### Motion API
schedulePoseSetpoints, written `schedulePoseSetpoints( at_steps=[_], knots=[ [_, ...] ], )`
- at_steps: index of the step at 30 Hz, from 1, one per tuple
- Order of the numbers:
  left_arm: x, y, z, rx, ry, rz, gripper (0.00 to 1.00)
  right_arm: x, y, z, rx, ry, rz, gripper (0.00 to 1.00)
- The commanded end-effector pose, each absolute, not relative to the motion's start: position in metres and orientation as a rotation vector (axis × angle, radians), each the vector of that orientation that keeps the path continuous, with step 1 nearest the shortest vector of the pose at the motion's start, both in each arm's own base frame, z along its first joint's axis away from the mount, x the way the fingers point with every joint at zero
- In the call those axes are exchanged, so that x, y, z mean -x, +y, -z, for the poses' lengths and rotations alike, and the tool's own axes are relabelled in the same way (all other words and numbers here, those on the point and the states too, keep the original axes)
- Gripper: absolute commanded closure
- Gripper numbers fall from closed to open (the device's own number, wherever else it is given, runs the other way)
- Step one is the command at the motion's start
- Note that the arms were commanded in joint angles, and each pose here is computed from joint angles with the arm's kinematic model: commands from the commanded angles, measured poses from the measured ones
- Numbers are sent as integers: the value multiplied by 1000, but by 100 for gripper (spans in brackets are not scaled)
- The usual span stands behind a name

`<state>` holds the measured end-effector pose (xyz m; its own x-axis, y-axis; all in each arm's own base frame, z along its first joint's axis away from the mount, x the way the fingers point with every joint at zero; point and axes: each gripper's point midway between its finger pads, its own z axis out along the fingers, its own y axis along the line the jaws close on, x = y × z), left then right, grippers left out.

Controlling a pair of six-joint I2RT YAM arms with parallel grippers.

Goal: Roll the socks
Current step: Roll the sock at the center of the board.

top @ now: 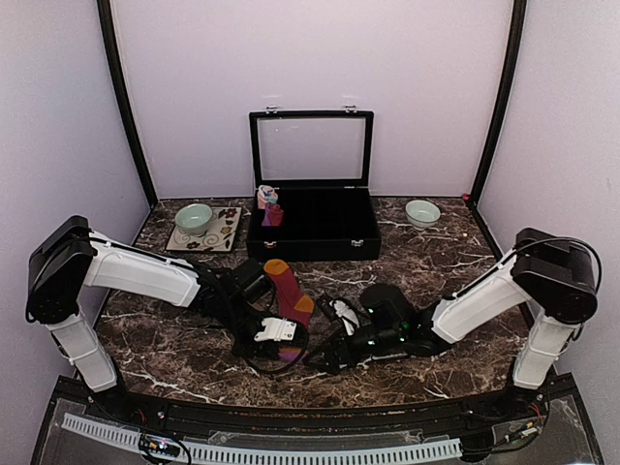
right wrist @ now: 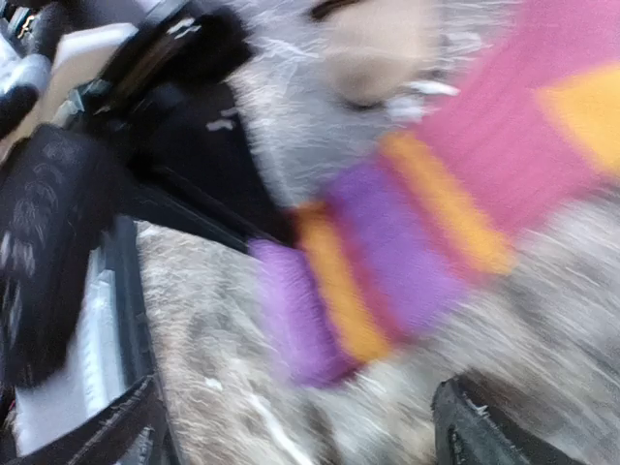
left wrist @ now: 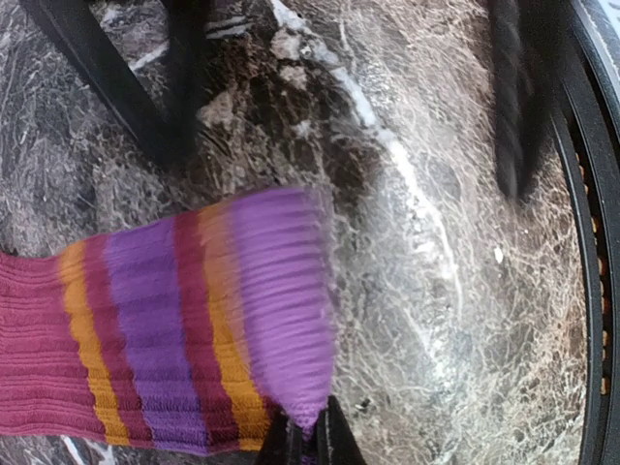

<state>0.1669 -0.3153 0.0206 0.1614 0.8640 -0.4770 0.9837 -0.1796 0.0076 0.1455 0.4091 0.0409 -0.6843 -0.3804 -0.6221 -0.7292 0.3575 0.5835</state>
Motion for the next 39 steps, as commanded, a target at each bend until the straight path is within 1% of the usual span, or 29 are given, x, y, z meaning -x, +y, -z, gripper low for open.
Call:
schedulePoseSetpoints(
  at_steps=[1,4,6,7,9,10,12,16,17,20,22,26,30,39],
  knots=[
    [-151,-299,-15,-2190,1845,576,100,-175,355,-29,821,2282,-869,1],
    [-152,-299,-16,-2186,1859,600,100,-198,329,-70,678,2131,-714,1],
    [-154,-298,-16,-2176,1878,616,100,-207,314,-89,579,2077,-678,1],
    [-155,-298,-16,-2172,1890,626,100,-203,309,-94,554,2058,-713,1],
    [-158,-299,-18,-2161,1910,654,100,-206,295,-112,386,1980,-838,1],
    [-158,-300,-19,-2152,1922,679,100,-207,287,-112,321,1973,-853,0],
    [-158,-301,-21,-2137,1948,732,100,-193,301,-115,503,1923,-883,1],
    [-156,-302,-22,-2112,2028,856,100,-170,322,-103,777,1874,-756,10],
    [-157,-302,-23,-2104,2050,881,100,-161,327,-100,852,1842,-737,14],
    [-157,-304,-25,-2082,2092,973,100,-134,348,-95,1068,1750,-726,30],
    [-154,-305,-24,-2084,2116,1030,100,-119,364,-92,1180,1696,-707,36],
    [-149,-308,-18,-2094,2182,1131,100,-104,401,-83,1361,1617,-598,42],
    [-148,-307,-15,-2120,2199,1148,100,-101,433,-85,1446,1528,-570,46],
    [-146,-306,-16,-2139,2186,1162,100,-104,453,-61,1574,1463,-524,56]
  ],
)
